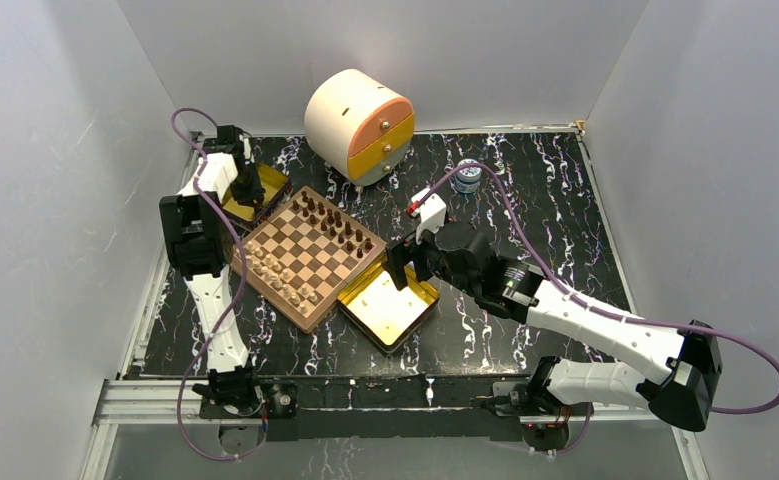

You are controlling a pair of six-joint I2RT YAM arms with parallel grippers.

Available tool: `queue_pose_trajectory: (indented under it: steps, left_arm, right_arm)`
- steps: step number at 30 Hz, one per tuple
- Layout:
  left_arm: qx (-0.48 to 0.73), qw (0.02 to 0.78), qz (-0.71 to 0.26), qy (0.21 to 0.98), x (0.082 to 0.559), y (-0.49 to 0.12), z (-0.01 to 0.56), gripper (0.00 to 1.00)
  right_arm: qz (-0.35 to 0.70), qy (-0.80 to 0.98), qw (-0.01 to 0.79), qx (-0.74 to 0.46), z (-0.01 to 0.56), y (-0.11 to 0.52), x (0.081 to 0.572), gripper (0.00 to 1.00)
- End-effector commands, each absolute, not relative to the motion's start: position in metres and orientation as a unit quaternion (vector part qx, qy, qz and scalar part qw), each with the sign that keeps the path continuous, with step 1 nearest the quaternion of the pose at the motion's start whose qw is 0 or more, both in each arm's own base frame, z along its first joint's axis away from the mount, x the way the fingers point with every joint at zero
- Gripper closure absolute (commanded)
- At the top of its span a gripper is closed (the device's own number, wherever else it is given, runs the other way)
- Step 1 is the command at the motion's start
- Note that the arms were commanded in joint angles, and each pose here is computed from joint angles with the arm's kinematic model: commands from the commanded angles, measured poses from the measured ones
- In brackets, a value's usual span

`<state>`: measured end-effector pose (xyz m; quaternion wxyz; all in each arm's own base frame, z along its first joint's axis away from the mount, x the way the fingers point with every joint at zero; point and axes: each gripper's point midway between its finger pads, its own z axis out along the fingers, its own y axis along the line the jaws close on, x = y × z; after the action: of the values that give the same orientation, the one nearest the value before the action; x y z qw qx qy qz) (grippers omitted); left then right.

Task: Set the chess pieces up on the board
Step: Pick up the chess piece from the storage box.

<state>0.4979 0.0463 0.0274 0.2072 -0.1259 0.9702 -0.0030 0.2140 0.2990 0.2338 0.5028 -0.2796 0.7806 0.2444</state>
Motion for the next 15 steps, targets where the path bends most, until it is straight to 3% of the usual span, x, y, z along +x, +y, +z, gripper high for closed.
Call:
queue_pose_trajectory:
  steps: [1,15]
  left_arm:
    - [-0.130,0.214,0.003,0.968,0.499,0.054,0.044,0.86]
    - [-0.143,0.287,0.009,0.947,0.513,0.059,0.110,0.98]
  right_arm:
    - [0.271,0.749,0.544,-0.264,0.275,0.304,0.218,0.01]
    - [0.287,0.755,0.539,-0.240,0.277,0.304,0.216,0.01]
